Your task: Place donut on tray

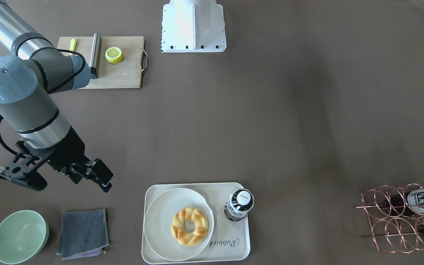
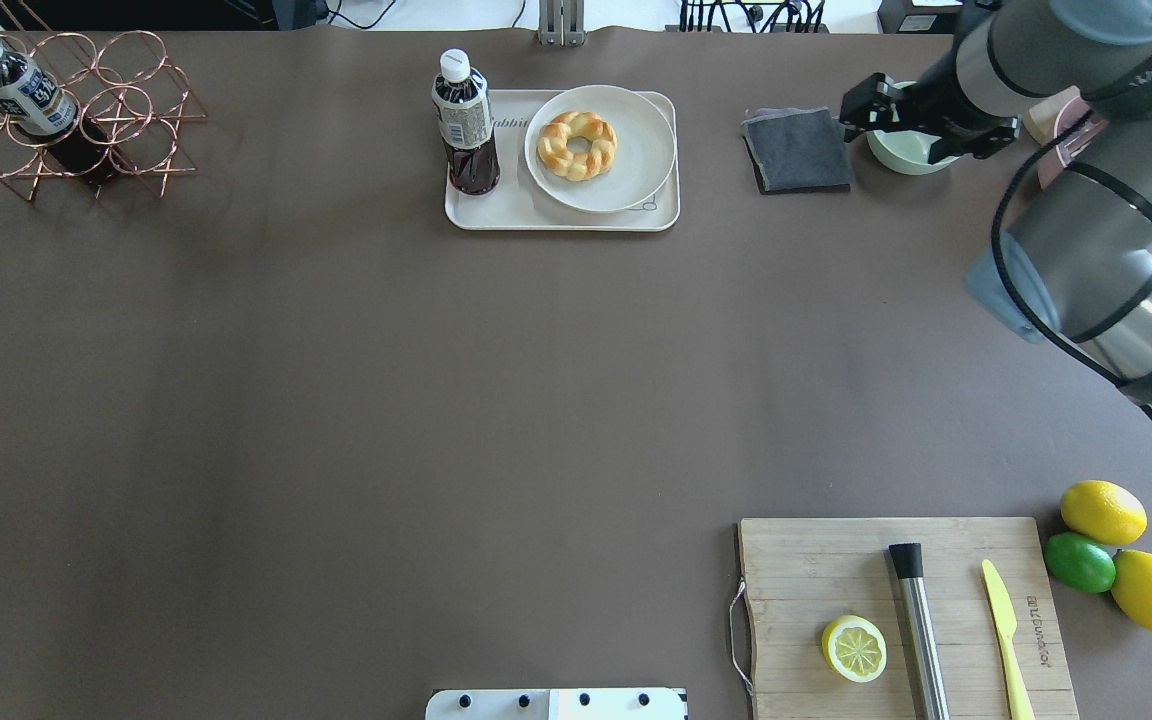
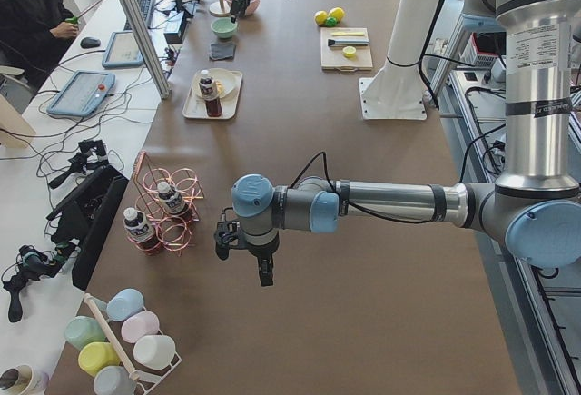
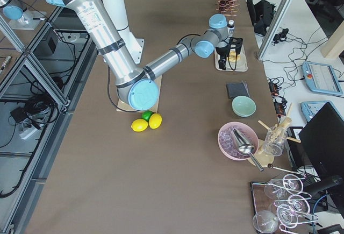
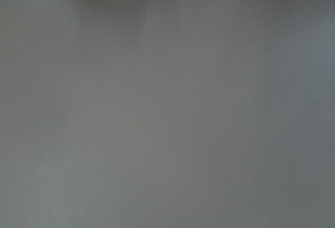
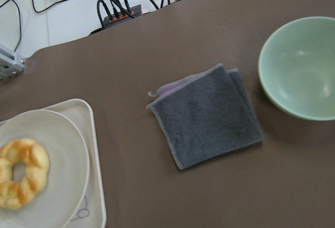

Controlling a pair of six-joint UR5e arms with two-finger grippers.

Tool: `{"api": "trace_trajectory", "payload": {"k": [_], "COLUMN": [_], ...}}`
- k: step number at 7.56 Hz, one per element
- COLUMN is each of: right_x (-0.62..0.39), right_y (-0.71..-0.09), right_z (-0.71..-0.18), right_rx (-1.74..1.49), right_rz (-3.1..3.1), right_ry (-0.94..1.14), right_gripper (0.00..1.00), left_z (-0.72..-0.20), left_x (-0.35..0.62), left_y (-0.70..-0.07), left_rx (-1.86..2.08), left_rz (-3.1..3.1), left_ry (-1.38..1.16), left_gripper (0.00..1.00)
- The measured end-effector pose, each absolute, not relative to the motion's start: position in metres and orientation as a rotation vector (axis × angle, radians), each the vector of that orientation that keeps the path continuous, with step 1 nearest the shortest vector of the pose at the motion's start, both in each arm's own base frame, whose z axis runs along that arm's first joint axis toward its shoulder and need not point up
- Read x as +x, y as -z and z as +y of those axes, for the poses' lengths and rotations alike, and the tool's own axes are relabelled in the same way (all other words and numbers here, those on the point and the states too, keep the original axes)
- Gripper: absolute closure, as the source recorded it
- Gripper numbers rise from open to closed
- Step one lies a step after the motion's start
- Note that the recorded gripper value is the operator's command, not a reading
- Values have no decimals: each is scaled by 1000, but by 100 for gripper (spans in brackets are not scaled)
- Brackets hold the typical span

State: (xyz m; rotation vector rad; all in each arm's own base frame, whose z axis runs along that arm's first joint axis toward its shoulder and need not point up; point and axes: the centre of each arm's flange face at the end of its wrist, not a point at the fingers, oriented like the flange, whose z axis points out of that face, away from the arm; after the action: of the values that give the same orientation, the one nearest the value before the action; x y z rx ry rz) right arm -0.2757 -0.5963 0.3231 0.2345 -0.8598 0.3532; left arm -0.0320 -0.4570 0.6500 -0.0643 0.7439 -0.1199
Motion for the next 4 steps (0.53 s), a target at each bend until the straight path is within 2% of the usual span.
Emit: {"api": "trace_trajectory", "payload": {"k": [4], "right_x": [-135], "right_y": [-474], "right_z": [-536], "right_rx": [198], "right_rz": [-563], "right_ry": [69], "right_gripper": [0], "left_z": [-457], "left_x": [-32], "left_y": [-652], "left_rx": [-70], "left_rz": [742], "left_ry": [121], "left_gripper": [2]}}
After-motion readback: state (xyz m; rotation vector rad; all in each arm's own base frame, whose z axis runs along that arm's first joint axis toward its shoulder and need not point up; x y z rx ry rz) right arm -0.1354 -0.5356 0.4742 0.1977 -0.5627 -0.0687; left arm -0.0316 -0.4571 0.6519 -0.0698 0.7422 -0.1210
